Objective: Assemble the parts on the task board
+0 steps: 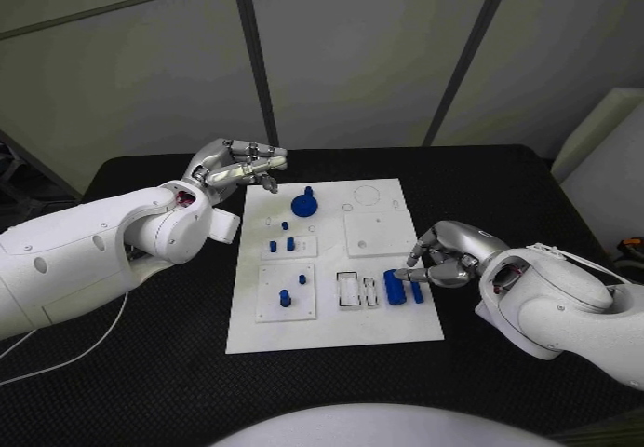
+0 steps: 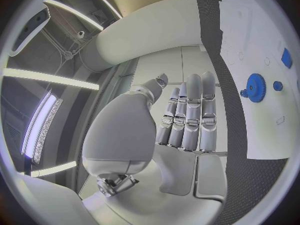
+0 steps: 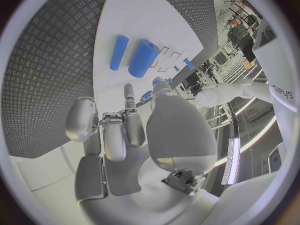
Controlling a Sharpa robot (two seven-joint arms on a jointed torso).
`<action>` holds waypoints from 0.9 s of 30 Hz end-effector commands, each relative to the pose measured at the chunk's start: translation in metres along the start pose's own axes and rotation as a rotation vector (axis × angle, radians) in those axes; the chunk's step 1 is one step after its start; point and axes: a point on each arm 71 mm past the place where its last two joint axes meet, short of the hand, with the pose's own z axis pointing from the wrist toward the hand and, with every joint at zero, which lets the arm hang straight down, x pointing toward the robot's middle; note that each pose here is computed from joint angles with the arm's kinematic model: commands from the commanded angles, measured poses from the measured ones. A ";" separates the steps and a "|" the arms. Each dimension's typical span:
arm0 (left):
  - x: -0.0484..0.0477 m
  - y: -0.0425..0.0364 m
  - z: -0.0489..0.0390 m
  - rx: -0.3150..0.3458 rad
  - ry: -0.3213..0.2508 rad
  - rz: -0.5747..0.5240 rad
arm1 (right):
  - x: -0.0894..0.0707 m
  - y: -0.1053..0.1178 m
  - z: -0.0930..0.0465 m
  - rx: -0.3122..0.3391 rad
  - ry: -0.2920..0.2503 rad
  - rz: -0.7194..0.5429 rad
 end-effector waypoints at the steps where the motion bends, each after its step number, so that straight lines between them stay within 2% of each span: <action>1: 0.0014 -0.0022 0.0001 0.020 0.014 -0.006 | 0.005 0.000 0.001 0.029 0.032 -0.059; 8: 0.0018 -0.0020 0.0004 0.020 0.015 -0.007 | 0.012 0.003 0.003 0.023 0.048 -0.071; 19: 0.0023 -0.0011 0.0009 0.016 0.015 -0.007 | 0.031 0.007 0.005 0.021 0.113 -0.087; 27: 0.0027 -0.0006 0.0011 0.014 0.016 -0.007 | 0.039 0.008 0.009 0.028 0.133 -0.094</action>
